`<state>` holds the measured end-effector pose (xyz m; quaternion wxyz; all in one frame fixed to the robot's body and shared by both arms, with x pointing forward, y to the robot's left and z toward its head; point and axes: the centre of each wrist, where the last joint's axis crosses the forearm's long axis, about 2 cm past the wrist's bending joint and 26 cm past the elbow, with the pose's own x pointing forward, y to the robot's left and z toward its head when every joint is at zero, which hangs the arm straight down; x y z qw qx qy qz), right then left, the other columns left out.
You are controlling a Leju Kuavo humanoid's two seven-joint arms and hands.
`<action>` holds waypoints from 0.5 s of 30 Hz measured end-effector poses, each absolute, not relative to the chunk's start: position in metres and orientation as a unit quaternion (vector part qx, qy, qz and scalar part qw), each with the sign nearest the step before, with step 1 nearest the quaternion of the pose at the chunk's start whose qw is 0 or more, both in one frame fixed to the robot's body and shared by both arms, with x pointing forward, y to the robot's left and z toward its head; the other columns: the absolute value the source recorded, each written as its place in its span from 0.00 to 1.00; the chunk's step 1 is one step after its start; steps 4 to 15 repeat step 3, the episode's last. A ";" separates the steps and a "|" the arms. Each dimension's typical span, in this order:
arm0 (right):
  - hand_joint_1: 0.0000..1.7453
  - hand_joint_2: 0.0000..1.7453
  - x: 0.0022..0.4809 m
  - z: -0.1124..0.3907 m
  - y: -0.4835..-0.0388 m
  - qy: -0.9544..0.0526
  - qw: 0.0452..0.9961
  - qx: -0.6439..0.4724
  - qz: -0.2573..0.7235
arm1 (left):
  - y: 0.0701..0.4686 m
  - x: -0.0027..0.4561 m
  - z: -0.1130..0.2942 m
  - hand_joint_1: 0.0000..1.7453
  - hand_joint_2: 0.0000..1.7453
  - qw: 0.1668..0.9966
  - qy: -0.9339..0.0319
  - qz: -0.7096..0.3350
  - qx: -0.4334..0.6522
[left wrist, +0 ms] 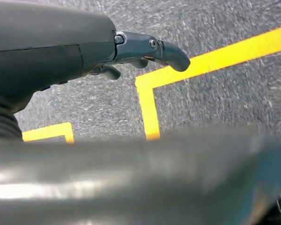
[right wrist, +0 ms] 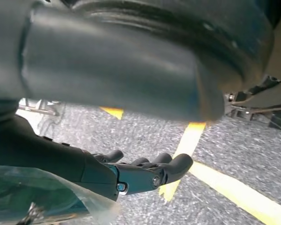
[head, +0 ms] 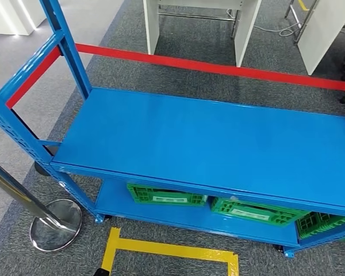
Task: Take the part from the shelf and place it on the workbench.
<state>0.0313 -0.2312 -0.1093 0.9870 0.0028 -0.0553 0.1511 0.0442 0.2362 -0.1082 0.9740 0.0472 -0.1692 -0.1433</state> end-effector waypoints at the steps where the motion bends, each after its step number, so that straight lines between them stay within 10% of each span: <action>1: 0.00 1.00 0.031 -0.109 -0.231 -0.051 0.987 0.001 0.150 | 0.236 0.045 -0.108 0.00 1.00 0.974 -0.168 -0.144 0.047; 15: 0.00 1.00 0.032 -0.109 -0.231 -0.046 0.988 -0.003 0.145 | 0.236 0.045 -0.108 0.00 1.00 0.975 -0.164 -0.144 0.046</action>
